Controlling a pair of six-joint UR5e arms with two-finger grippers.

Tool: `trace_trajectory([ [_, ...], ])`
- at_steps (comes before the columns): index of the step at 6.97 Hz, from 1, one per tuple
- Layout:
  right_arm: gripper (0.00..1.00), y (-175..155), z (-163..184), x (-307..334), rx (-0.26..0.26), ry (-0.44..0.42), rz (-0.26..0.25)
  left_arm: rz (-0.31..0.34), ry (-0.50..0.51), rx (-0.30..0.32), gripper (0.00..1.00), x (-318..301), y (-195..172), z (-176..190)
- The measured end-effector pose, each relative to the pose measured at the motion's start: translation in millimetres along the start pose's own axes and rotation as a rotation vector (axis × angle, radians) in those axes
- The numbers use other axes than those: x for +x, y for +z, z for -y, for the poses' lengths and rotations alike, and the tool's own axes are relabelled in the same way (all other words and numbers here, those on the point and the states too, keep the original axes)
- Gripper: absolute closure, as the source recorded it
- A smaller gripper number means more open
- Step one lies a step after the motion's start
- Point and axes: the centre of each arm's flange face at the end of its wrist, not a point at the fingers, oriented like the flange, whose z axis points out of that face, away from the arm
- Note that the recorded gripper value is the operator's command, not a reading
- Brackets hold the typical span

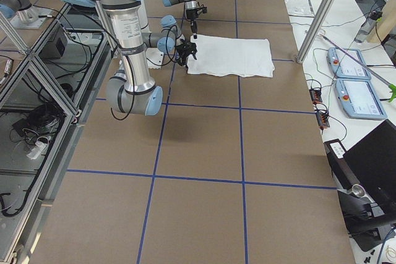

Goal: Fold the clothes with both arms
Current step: 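Move the right gripper inward to the shirt's near corner beside the left gripper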

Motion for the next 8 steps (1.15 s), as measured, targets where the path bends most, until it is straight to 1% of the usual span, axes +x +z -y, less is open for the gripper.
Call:
trace_trajectory([
  [1, 0.19, 1, 0, 0, 0.002, 0.000, -0.001, -0.001, 0.000, 0.000, 1.00, 0, 0, 0],
  [2, 0.15, 2, 0, 0, 0.005, -0.001, -0.002, -0.002, 0.000, 0.000, 1.00, 1, 0, 0],
  [3, 0.15, 4, -1, -1, 0.009, -0.003, -0.007, -0.003, 0.000, 0.001, 1.00, 1, -1, 0],
  [4, 0.23, 6, -4, -4, 0.016, -0.007, -0.016, -0.004, 0.000, 0.001, 1.00, 2, -1, 0],
  [5, 0.54, 7, -8, -9, 0.020, -0.009, -0.021, -0.004, 0.000, 0.000, 1.00, 2, -1, 0],
  [6, 0.97, 7, -10, -13, 0.022, -0.008, -0.022, -0.004, 0.000, 0.000, 1.00, 2, -1, 0],
  [7, 1.00, 6, -10, -15, 0.023, 0.001, -0.021, -0.004, 0.001, 0.000, 1.00, 2, -1, 0],
  [8, 1.00, 6, -8, -17, 0.025, 0.017, -0.019, -0.005, 0.001, 0.000, 1.00, 2, -1, 0],
])
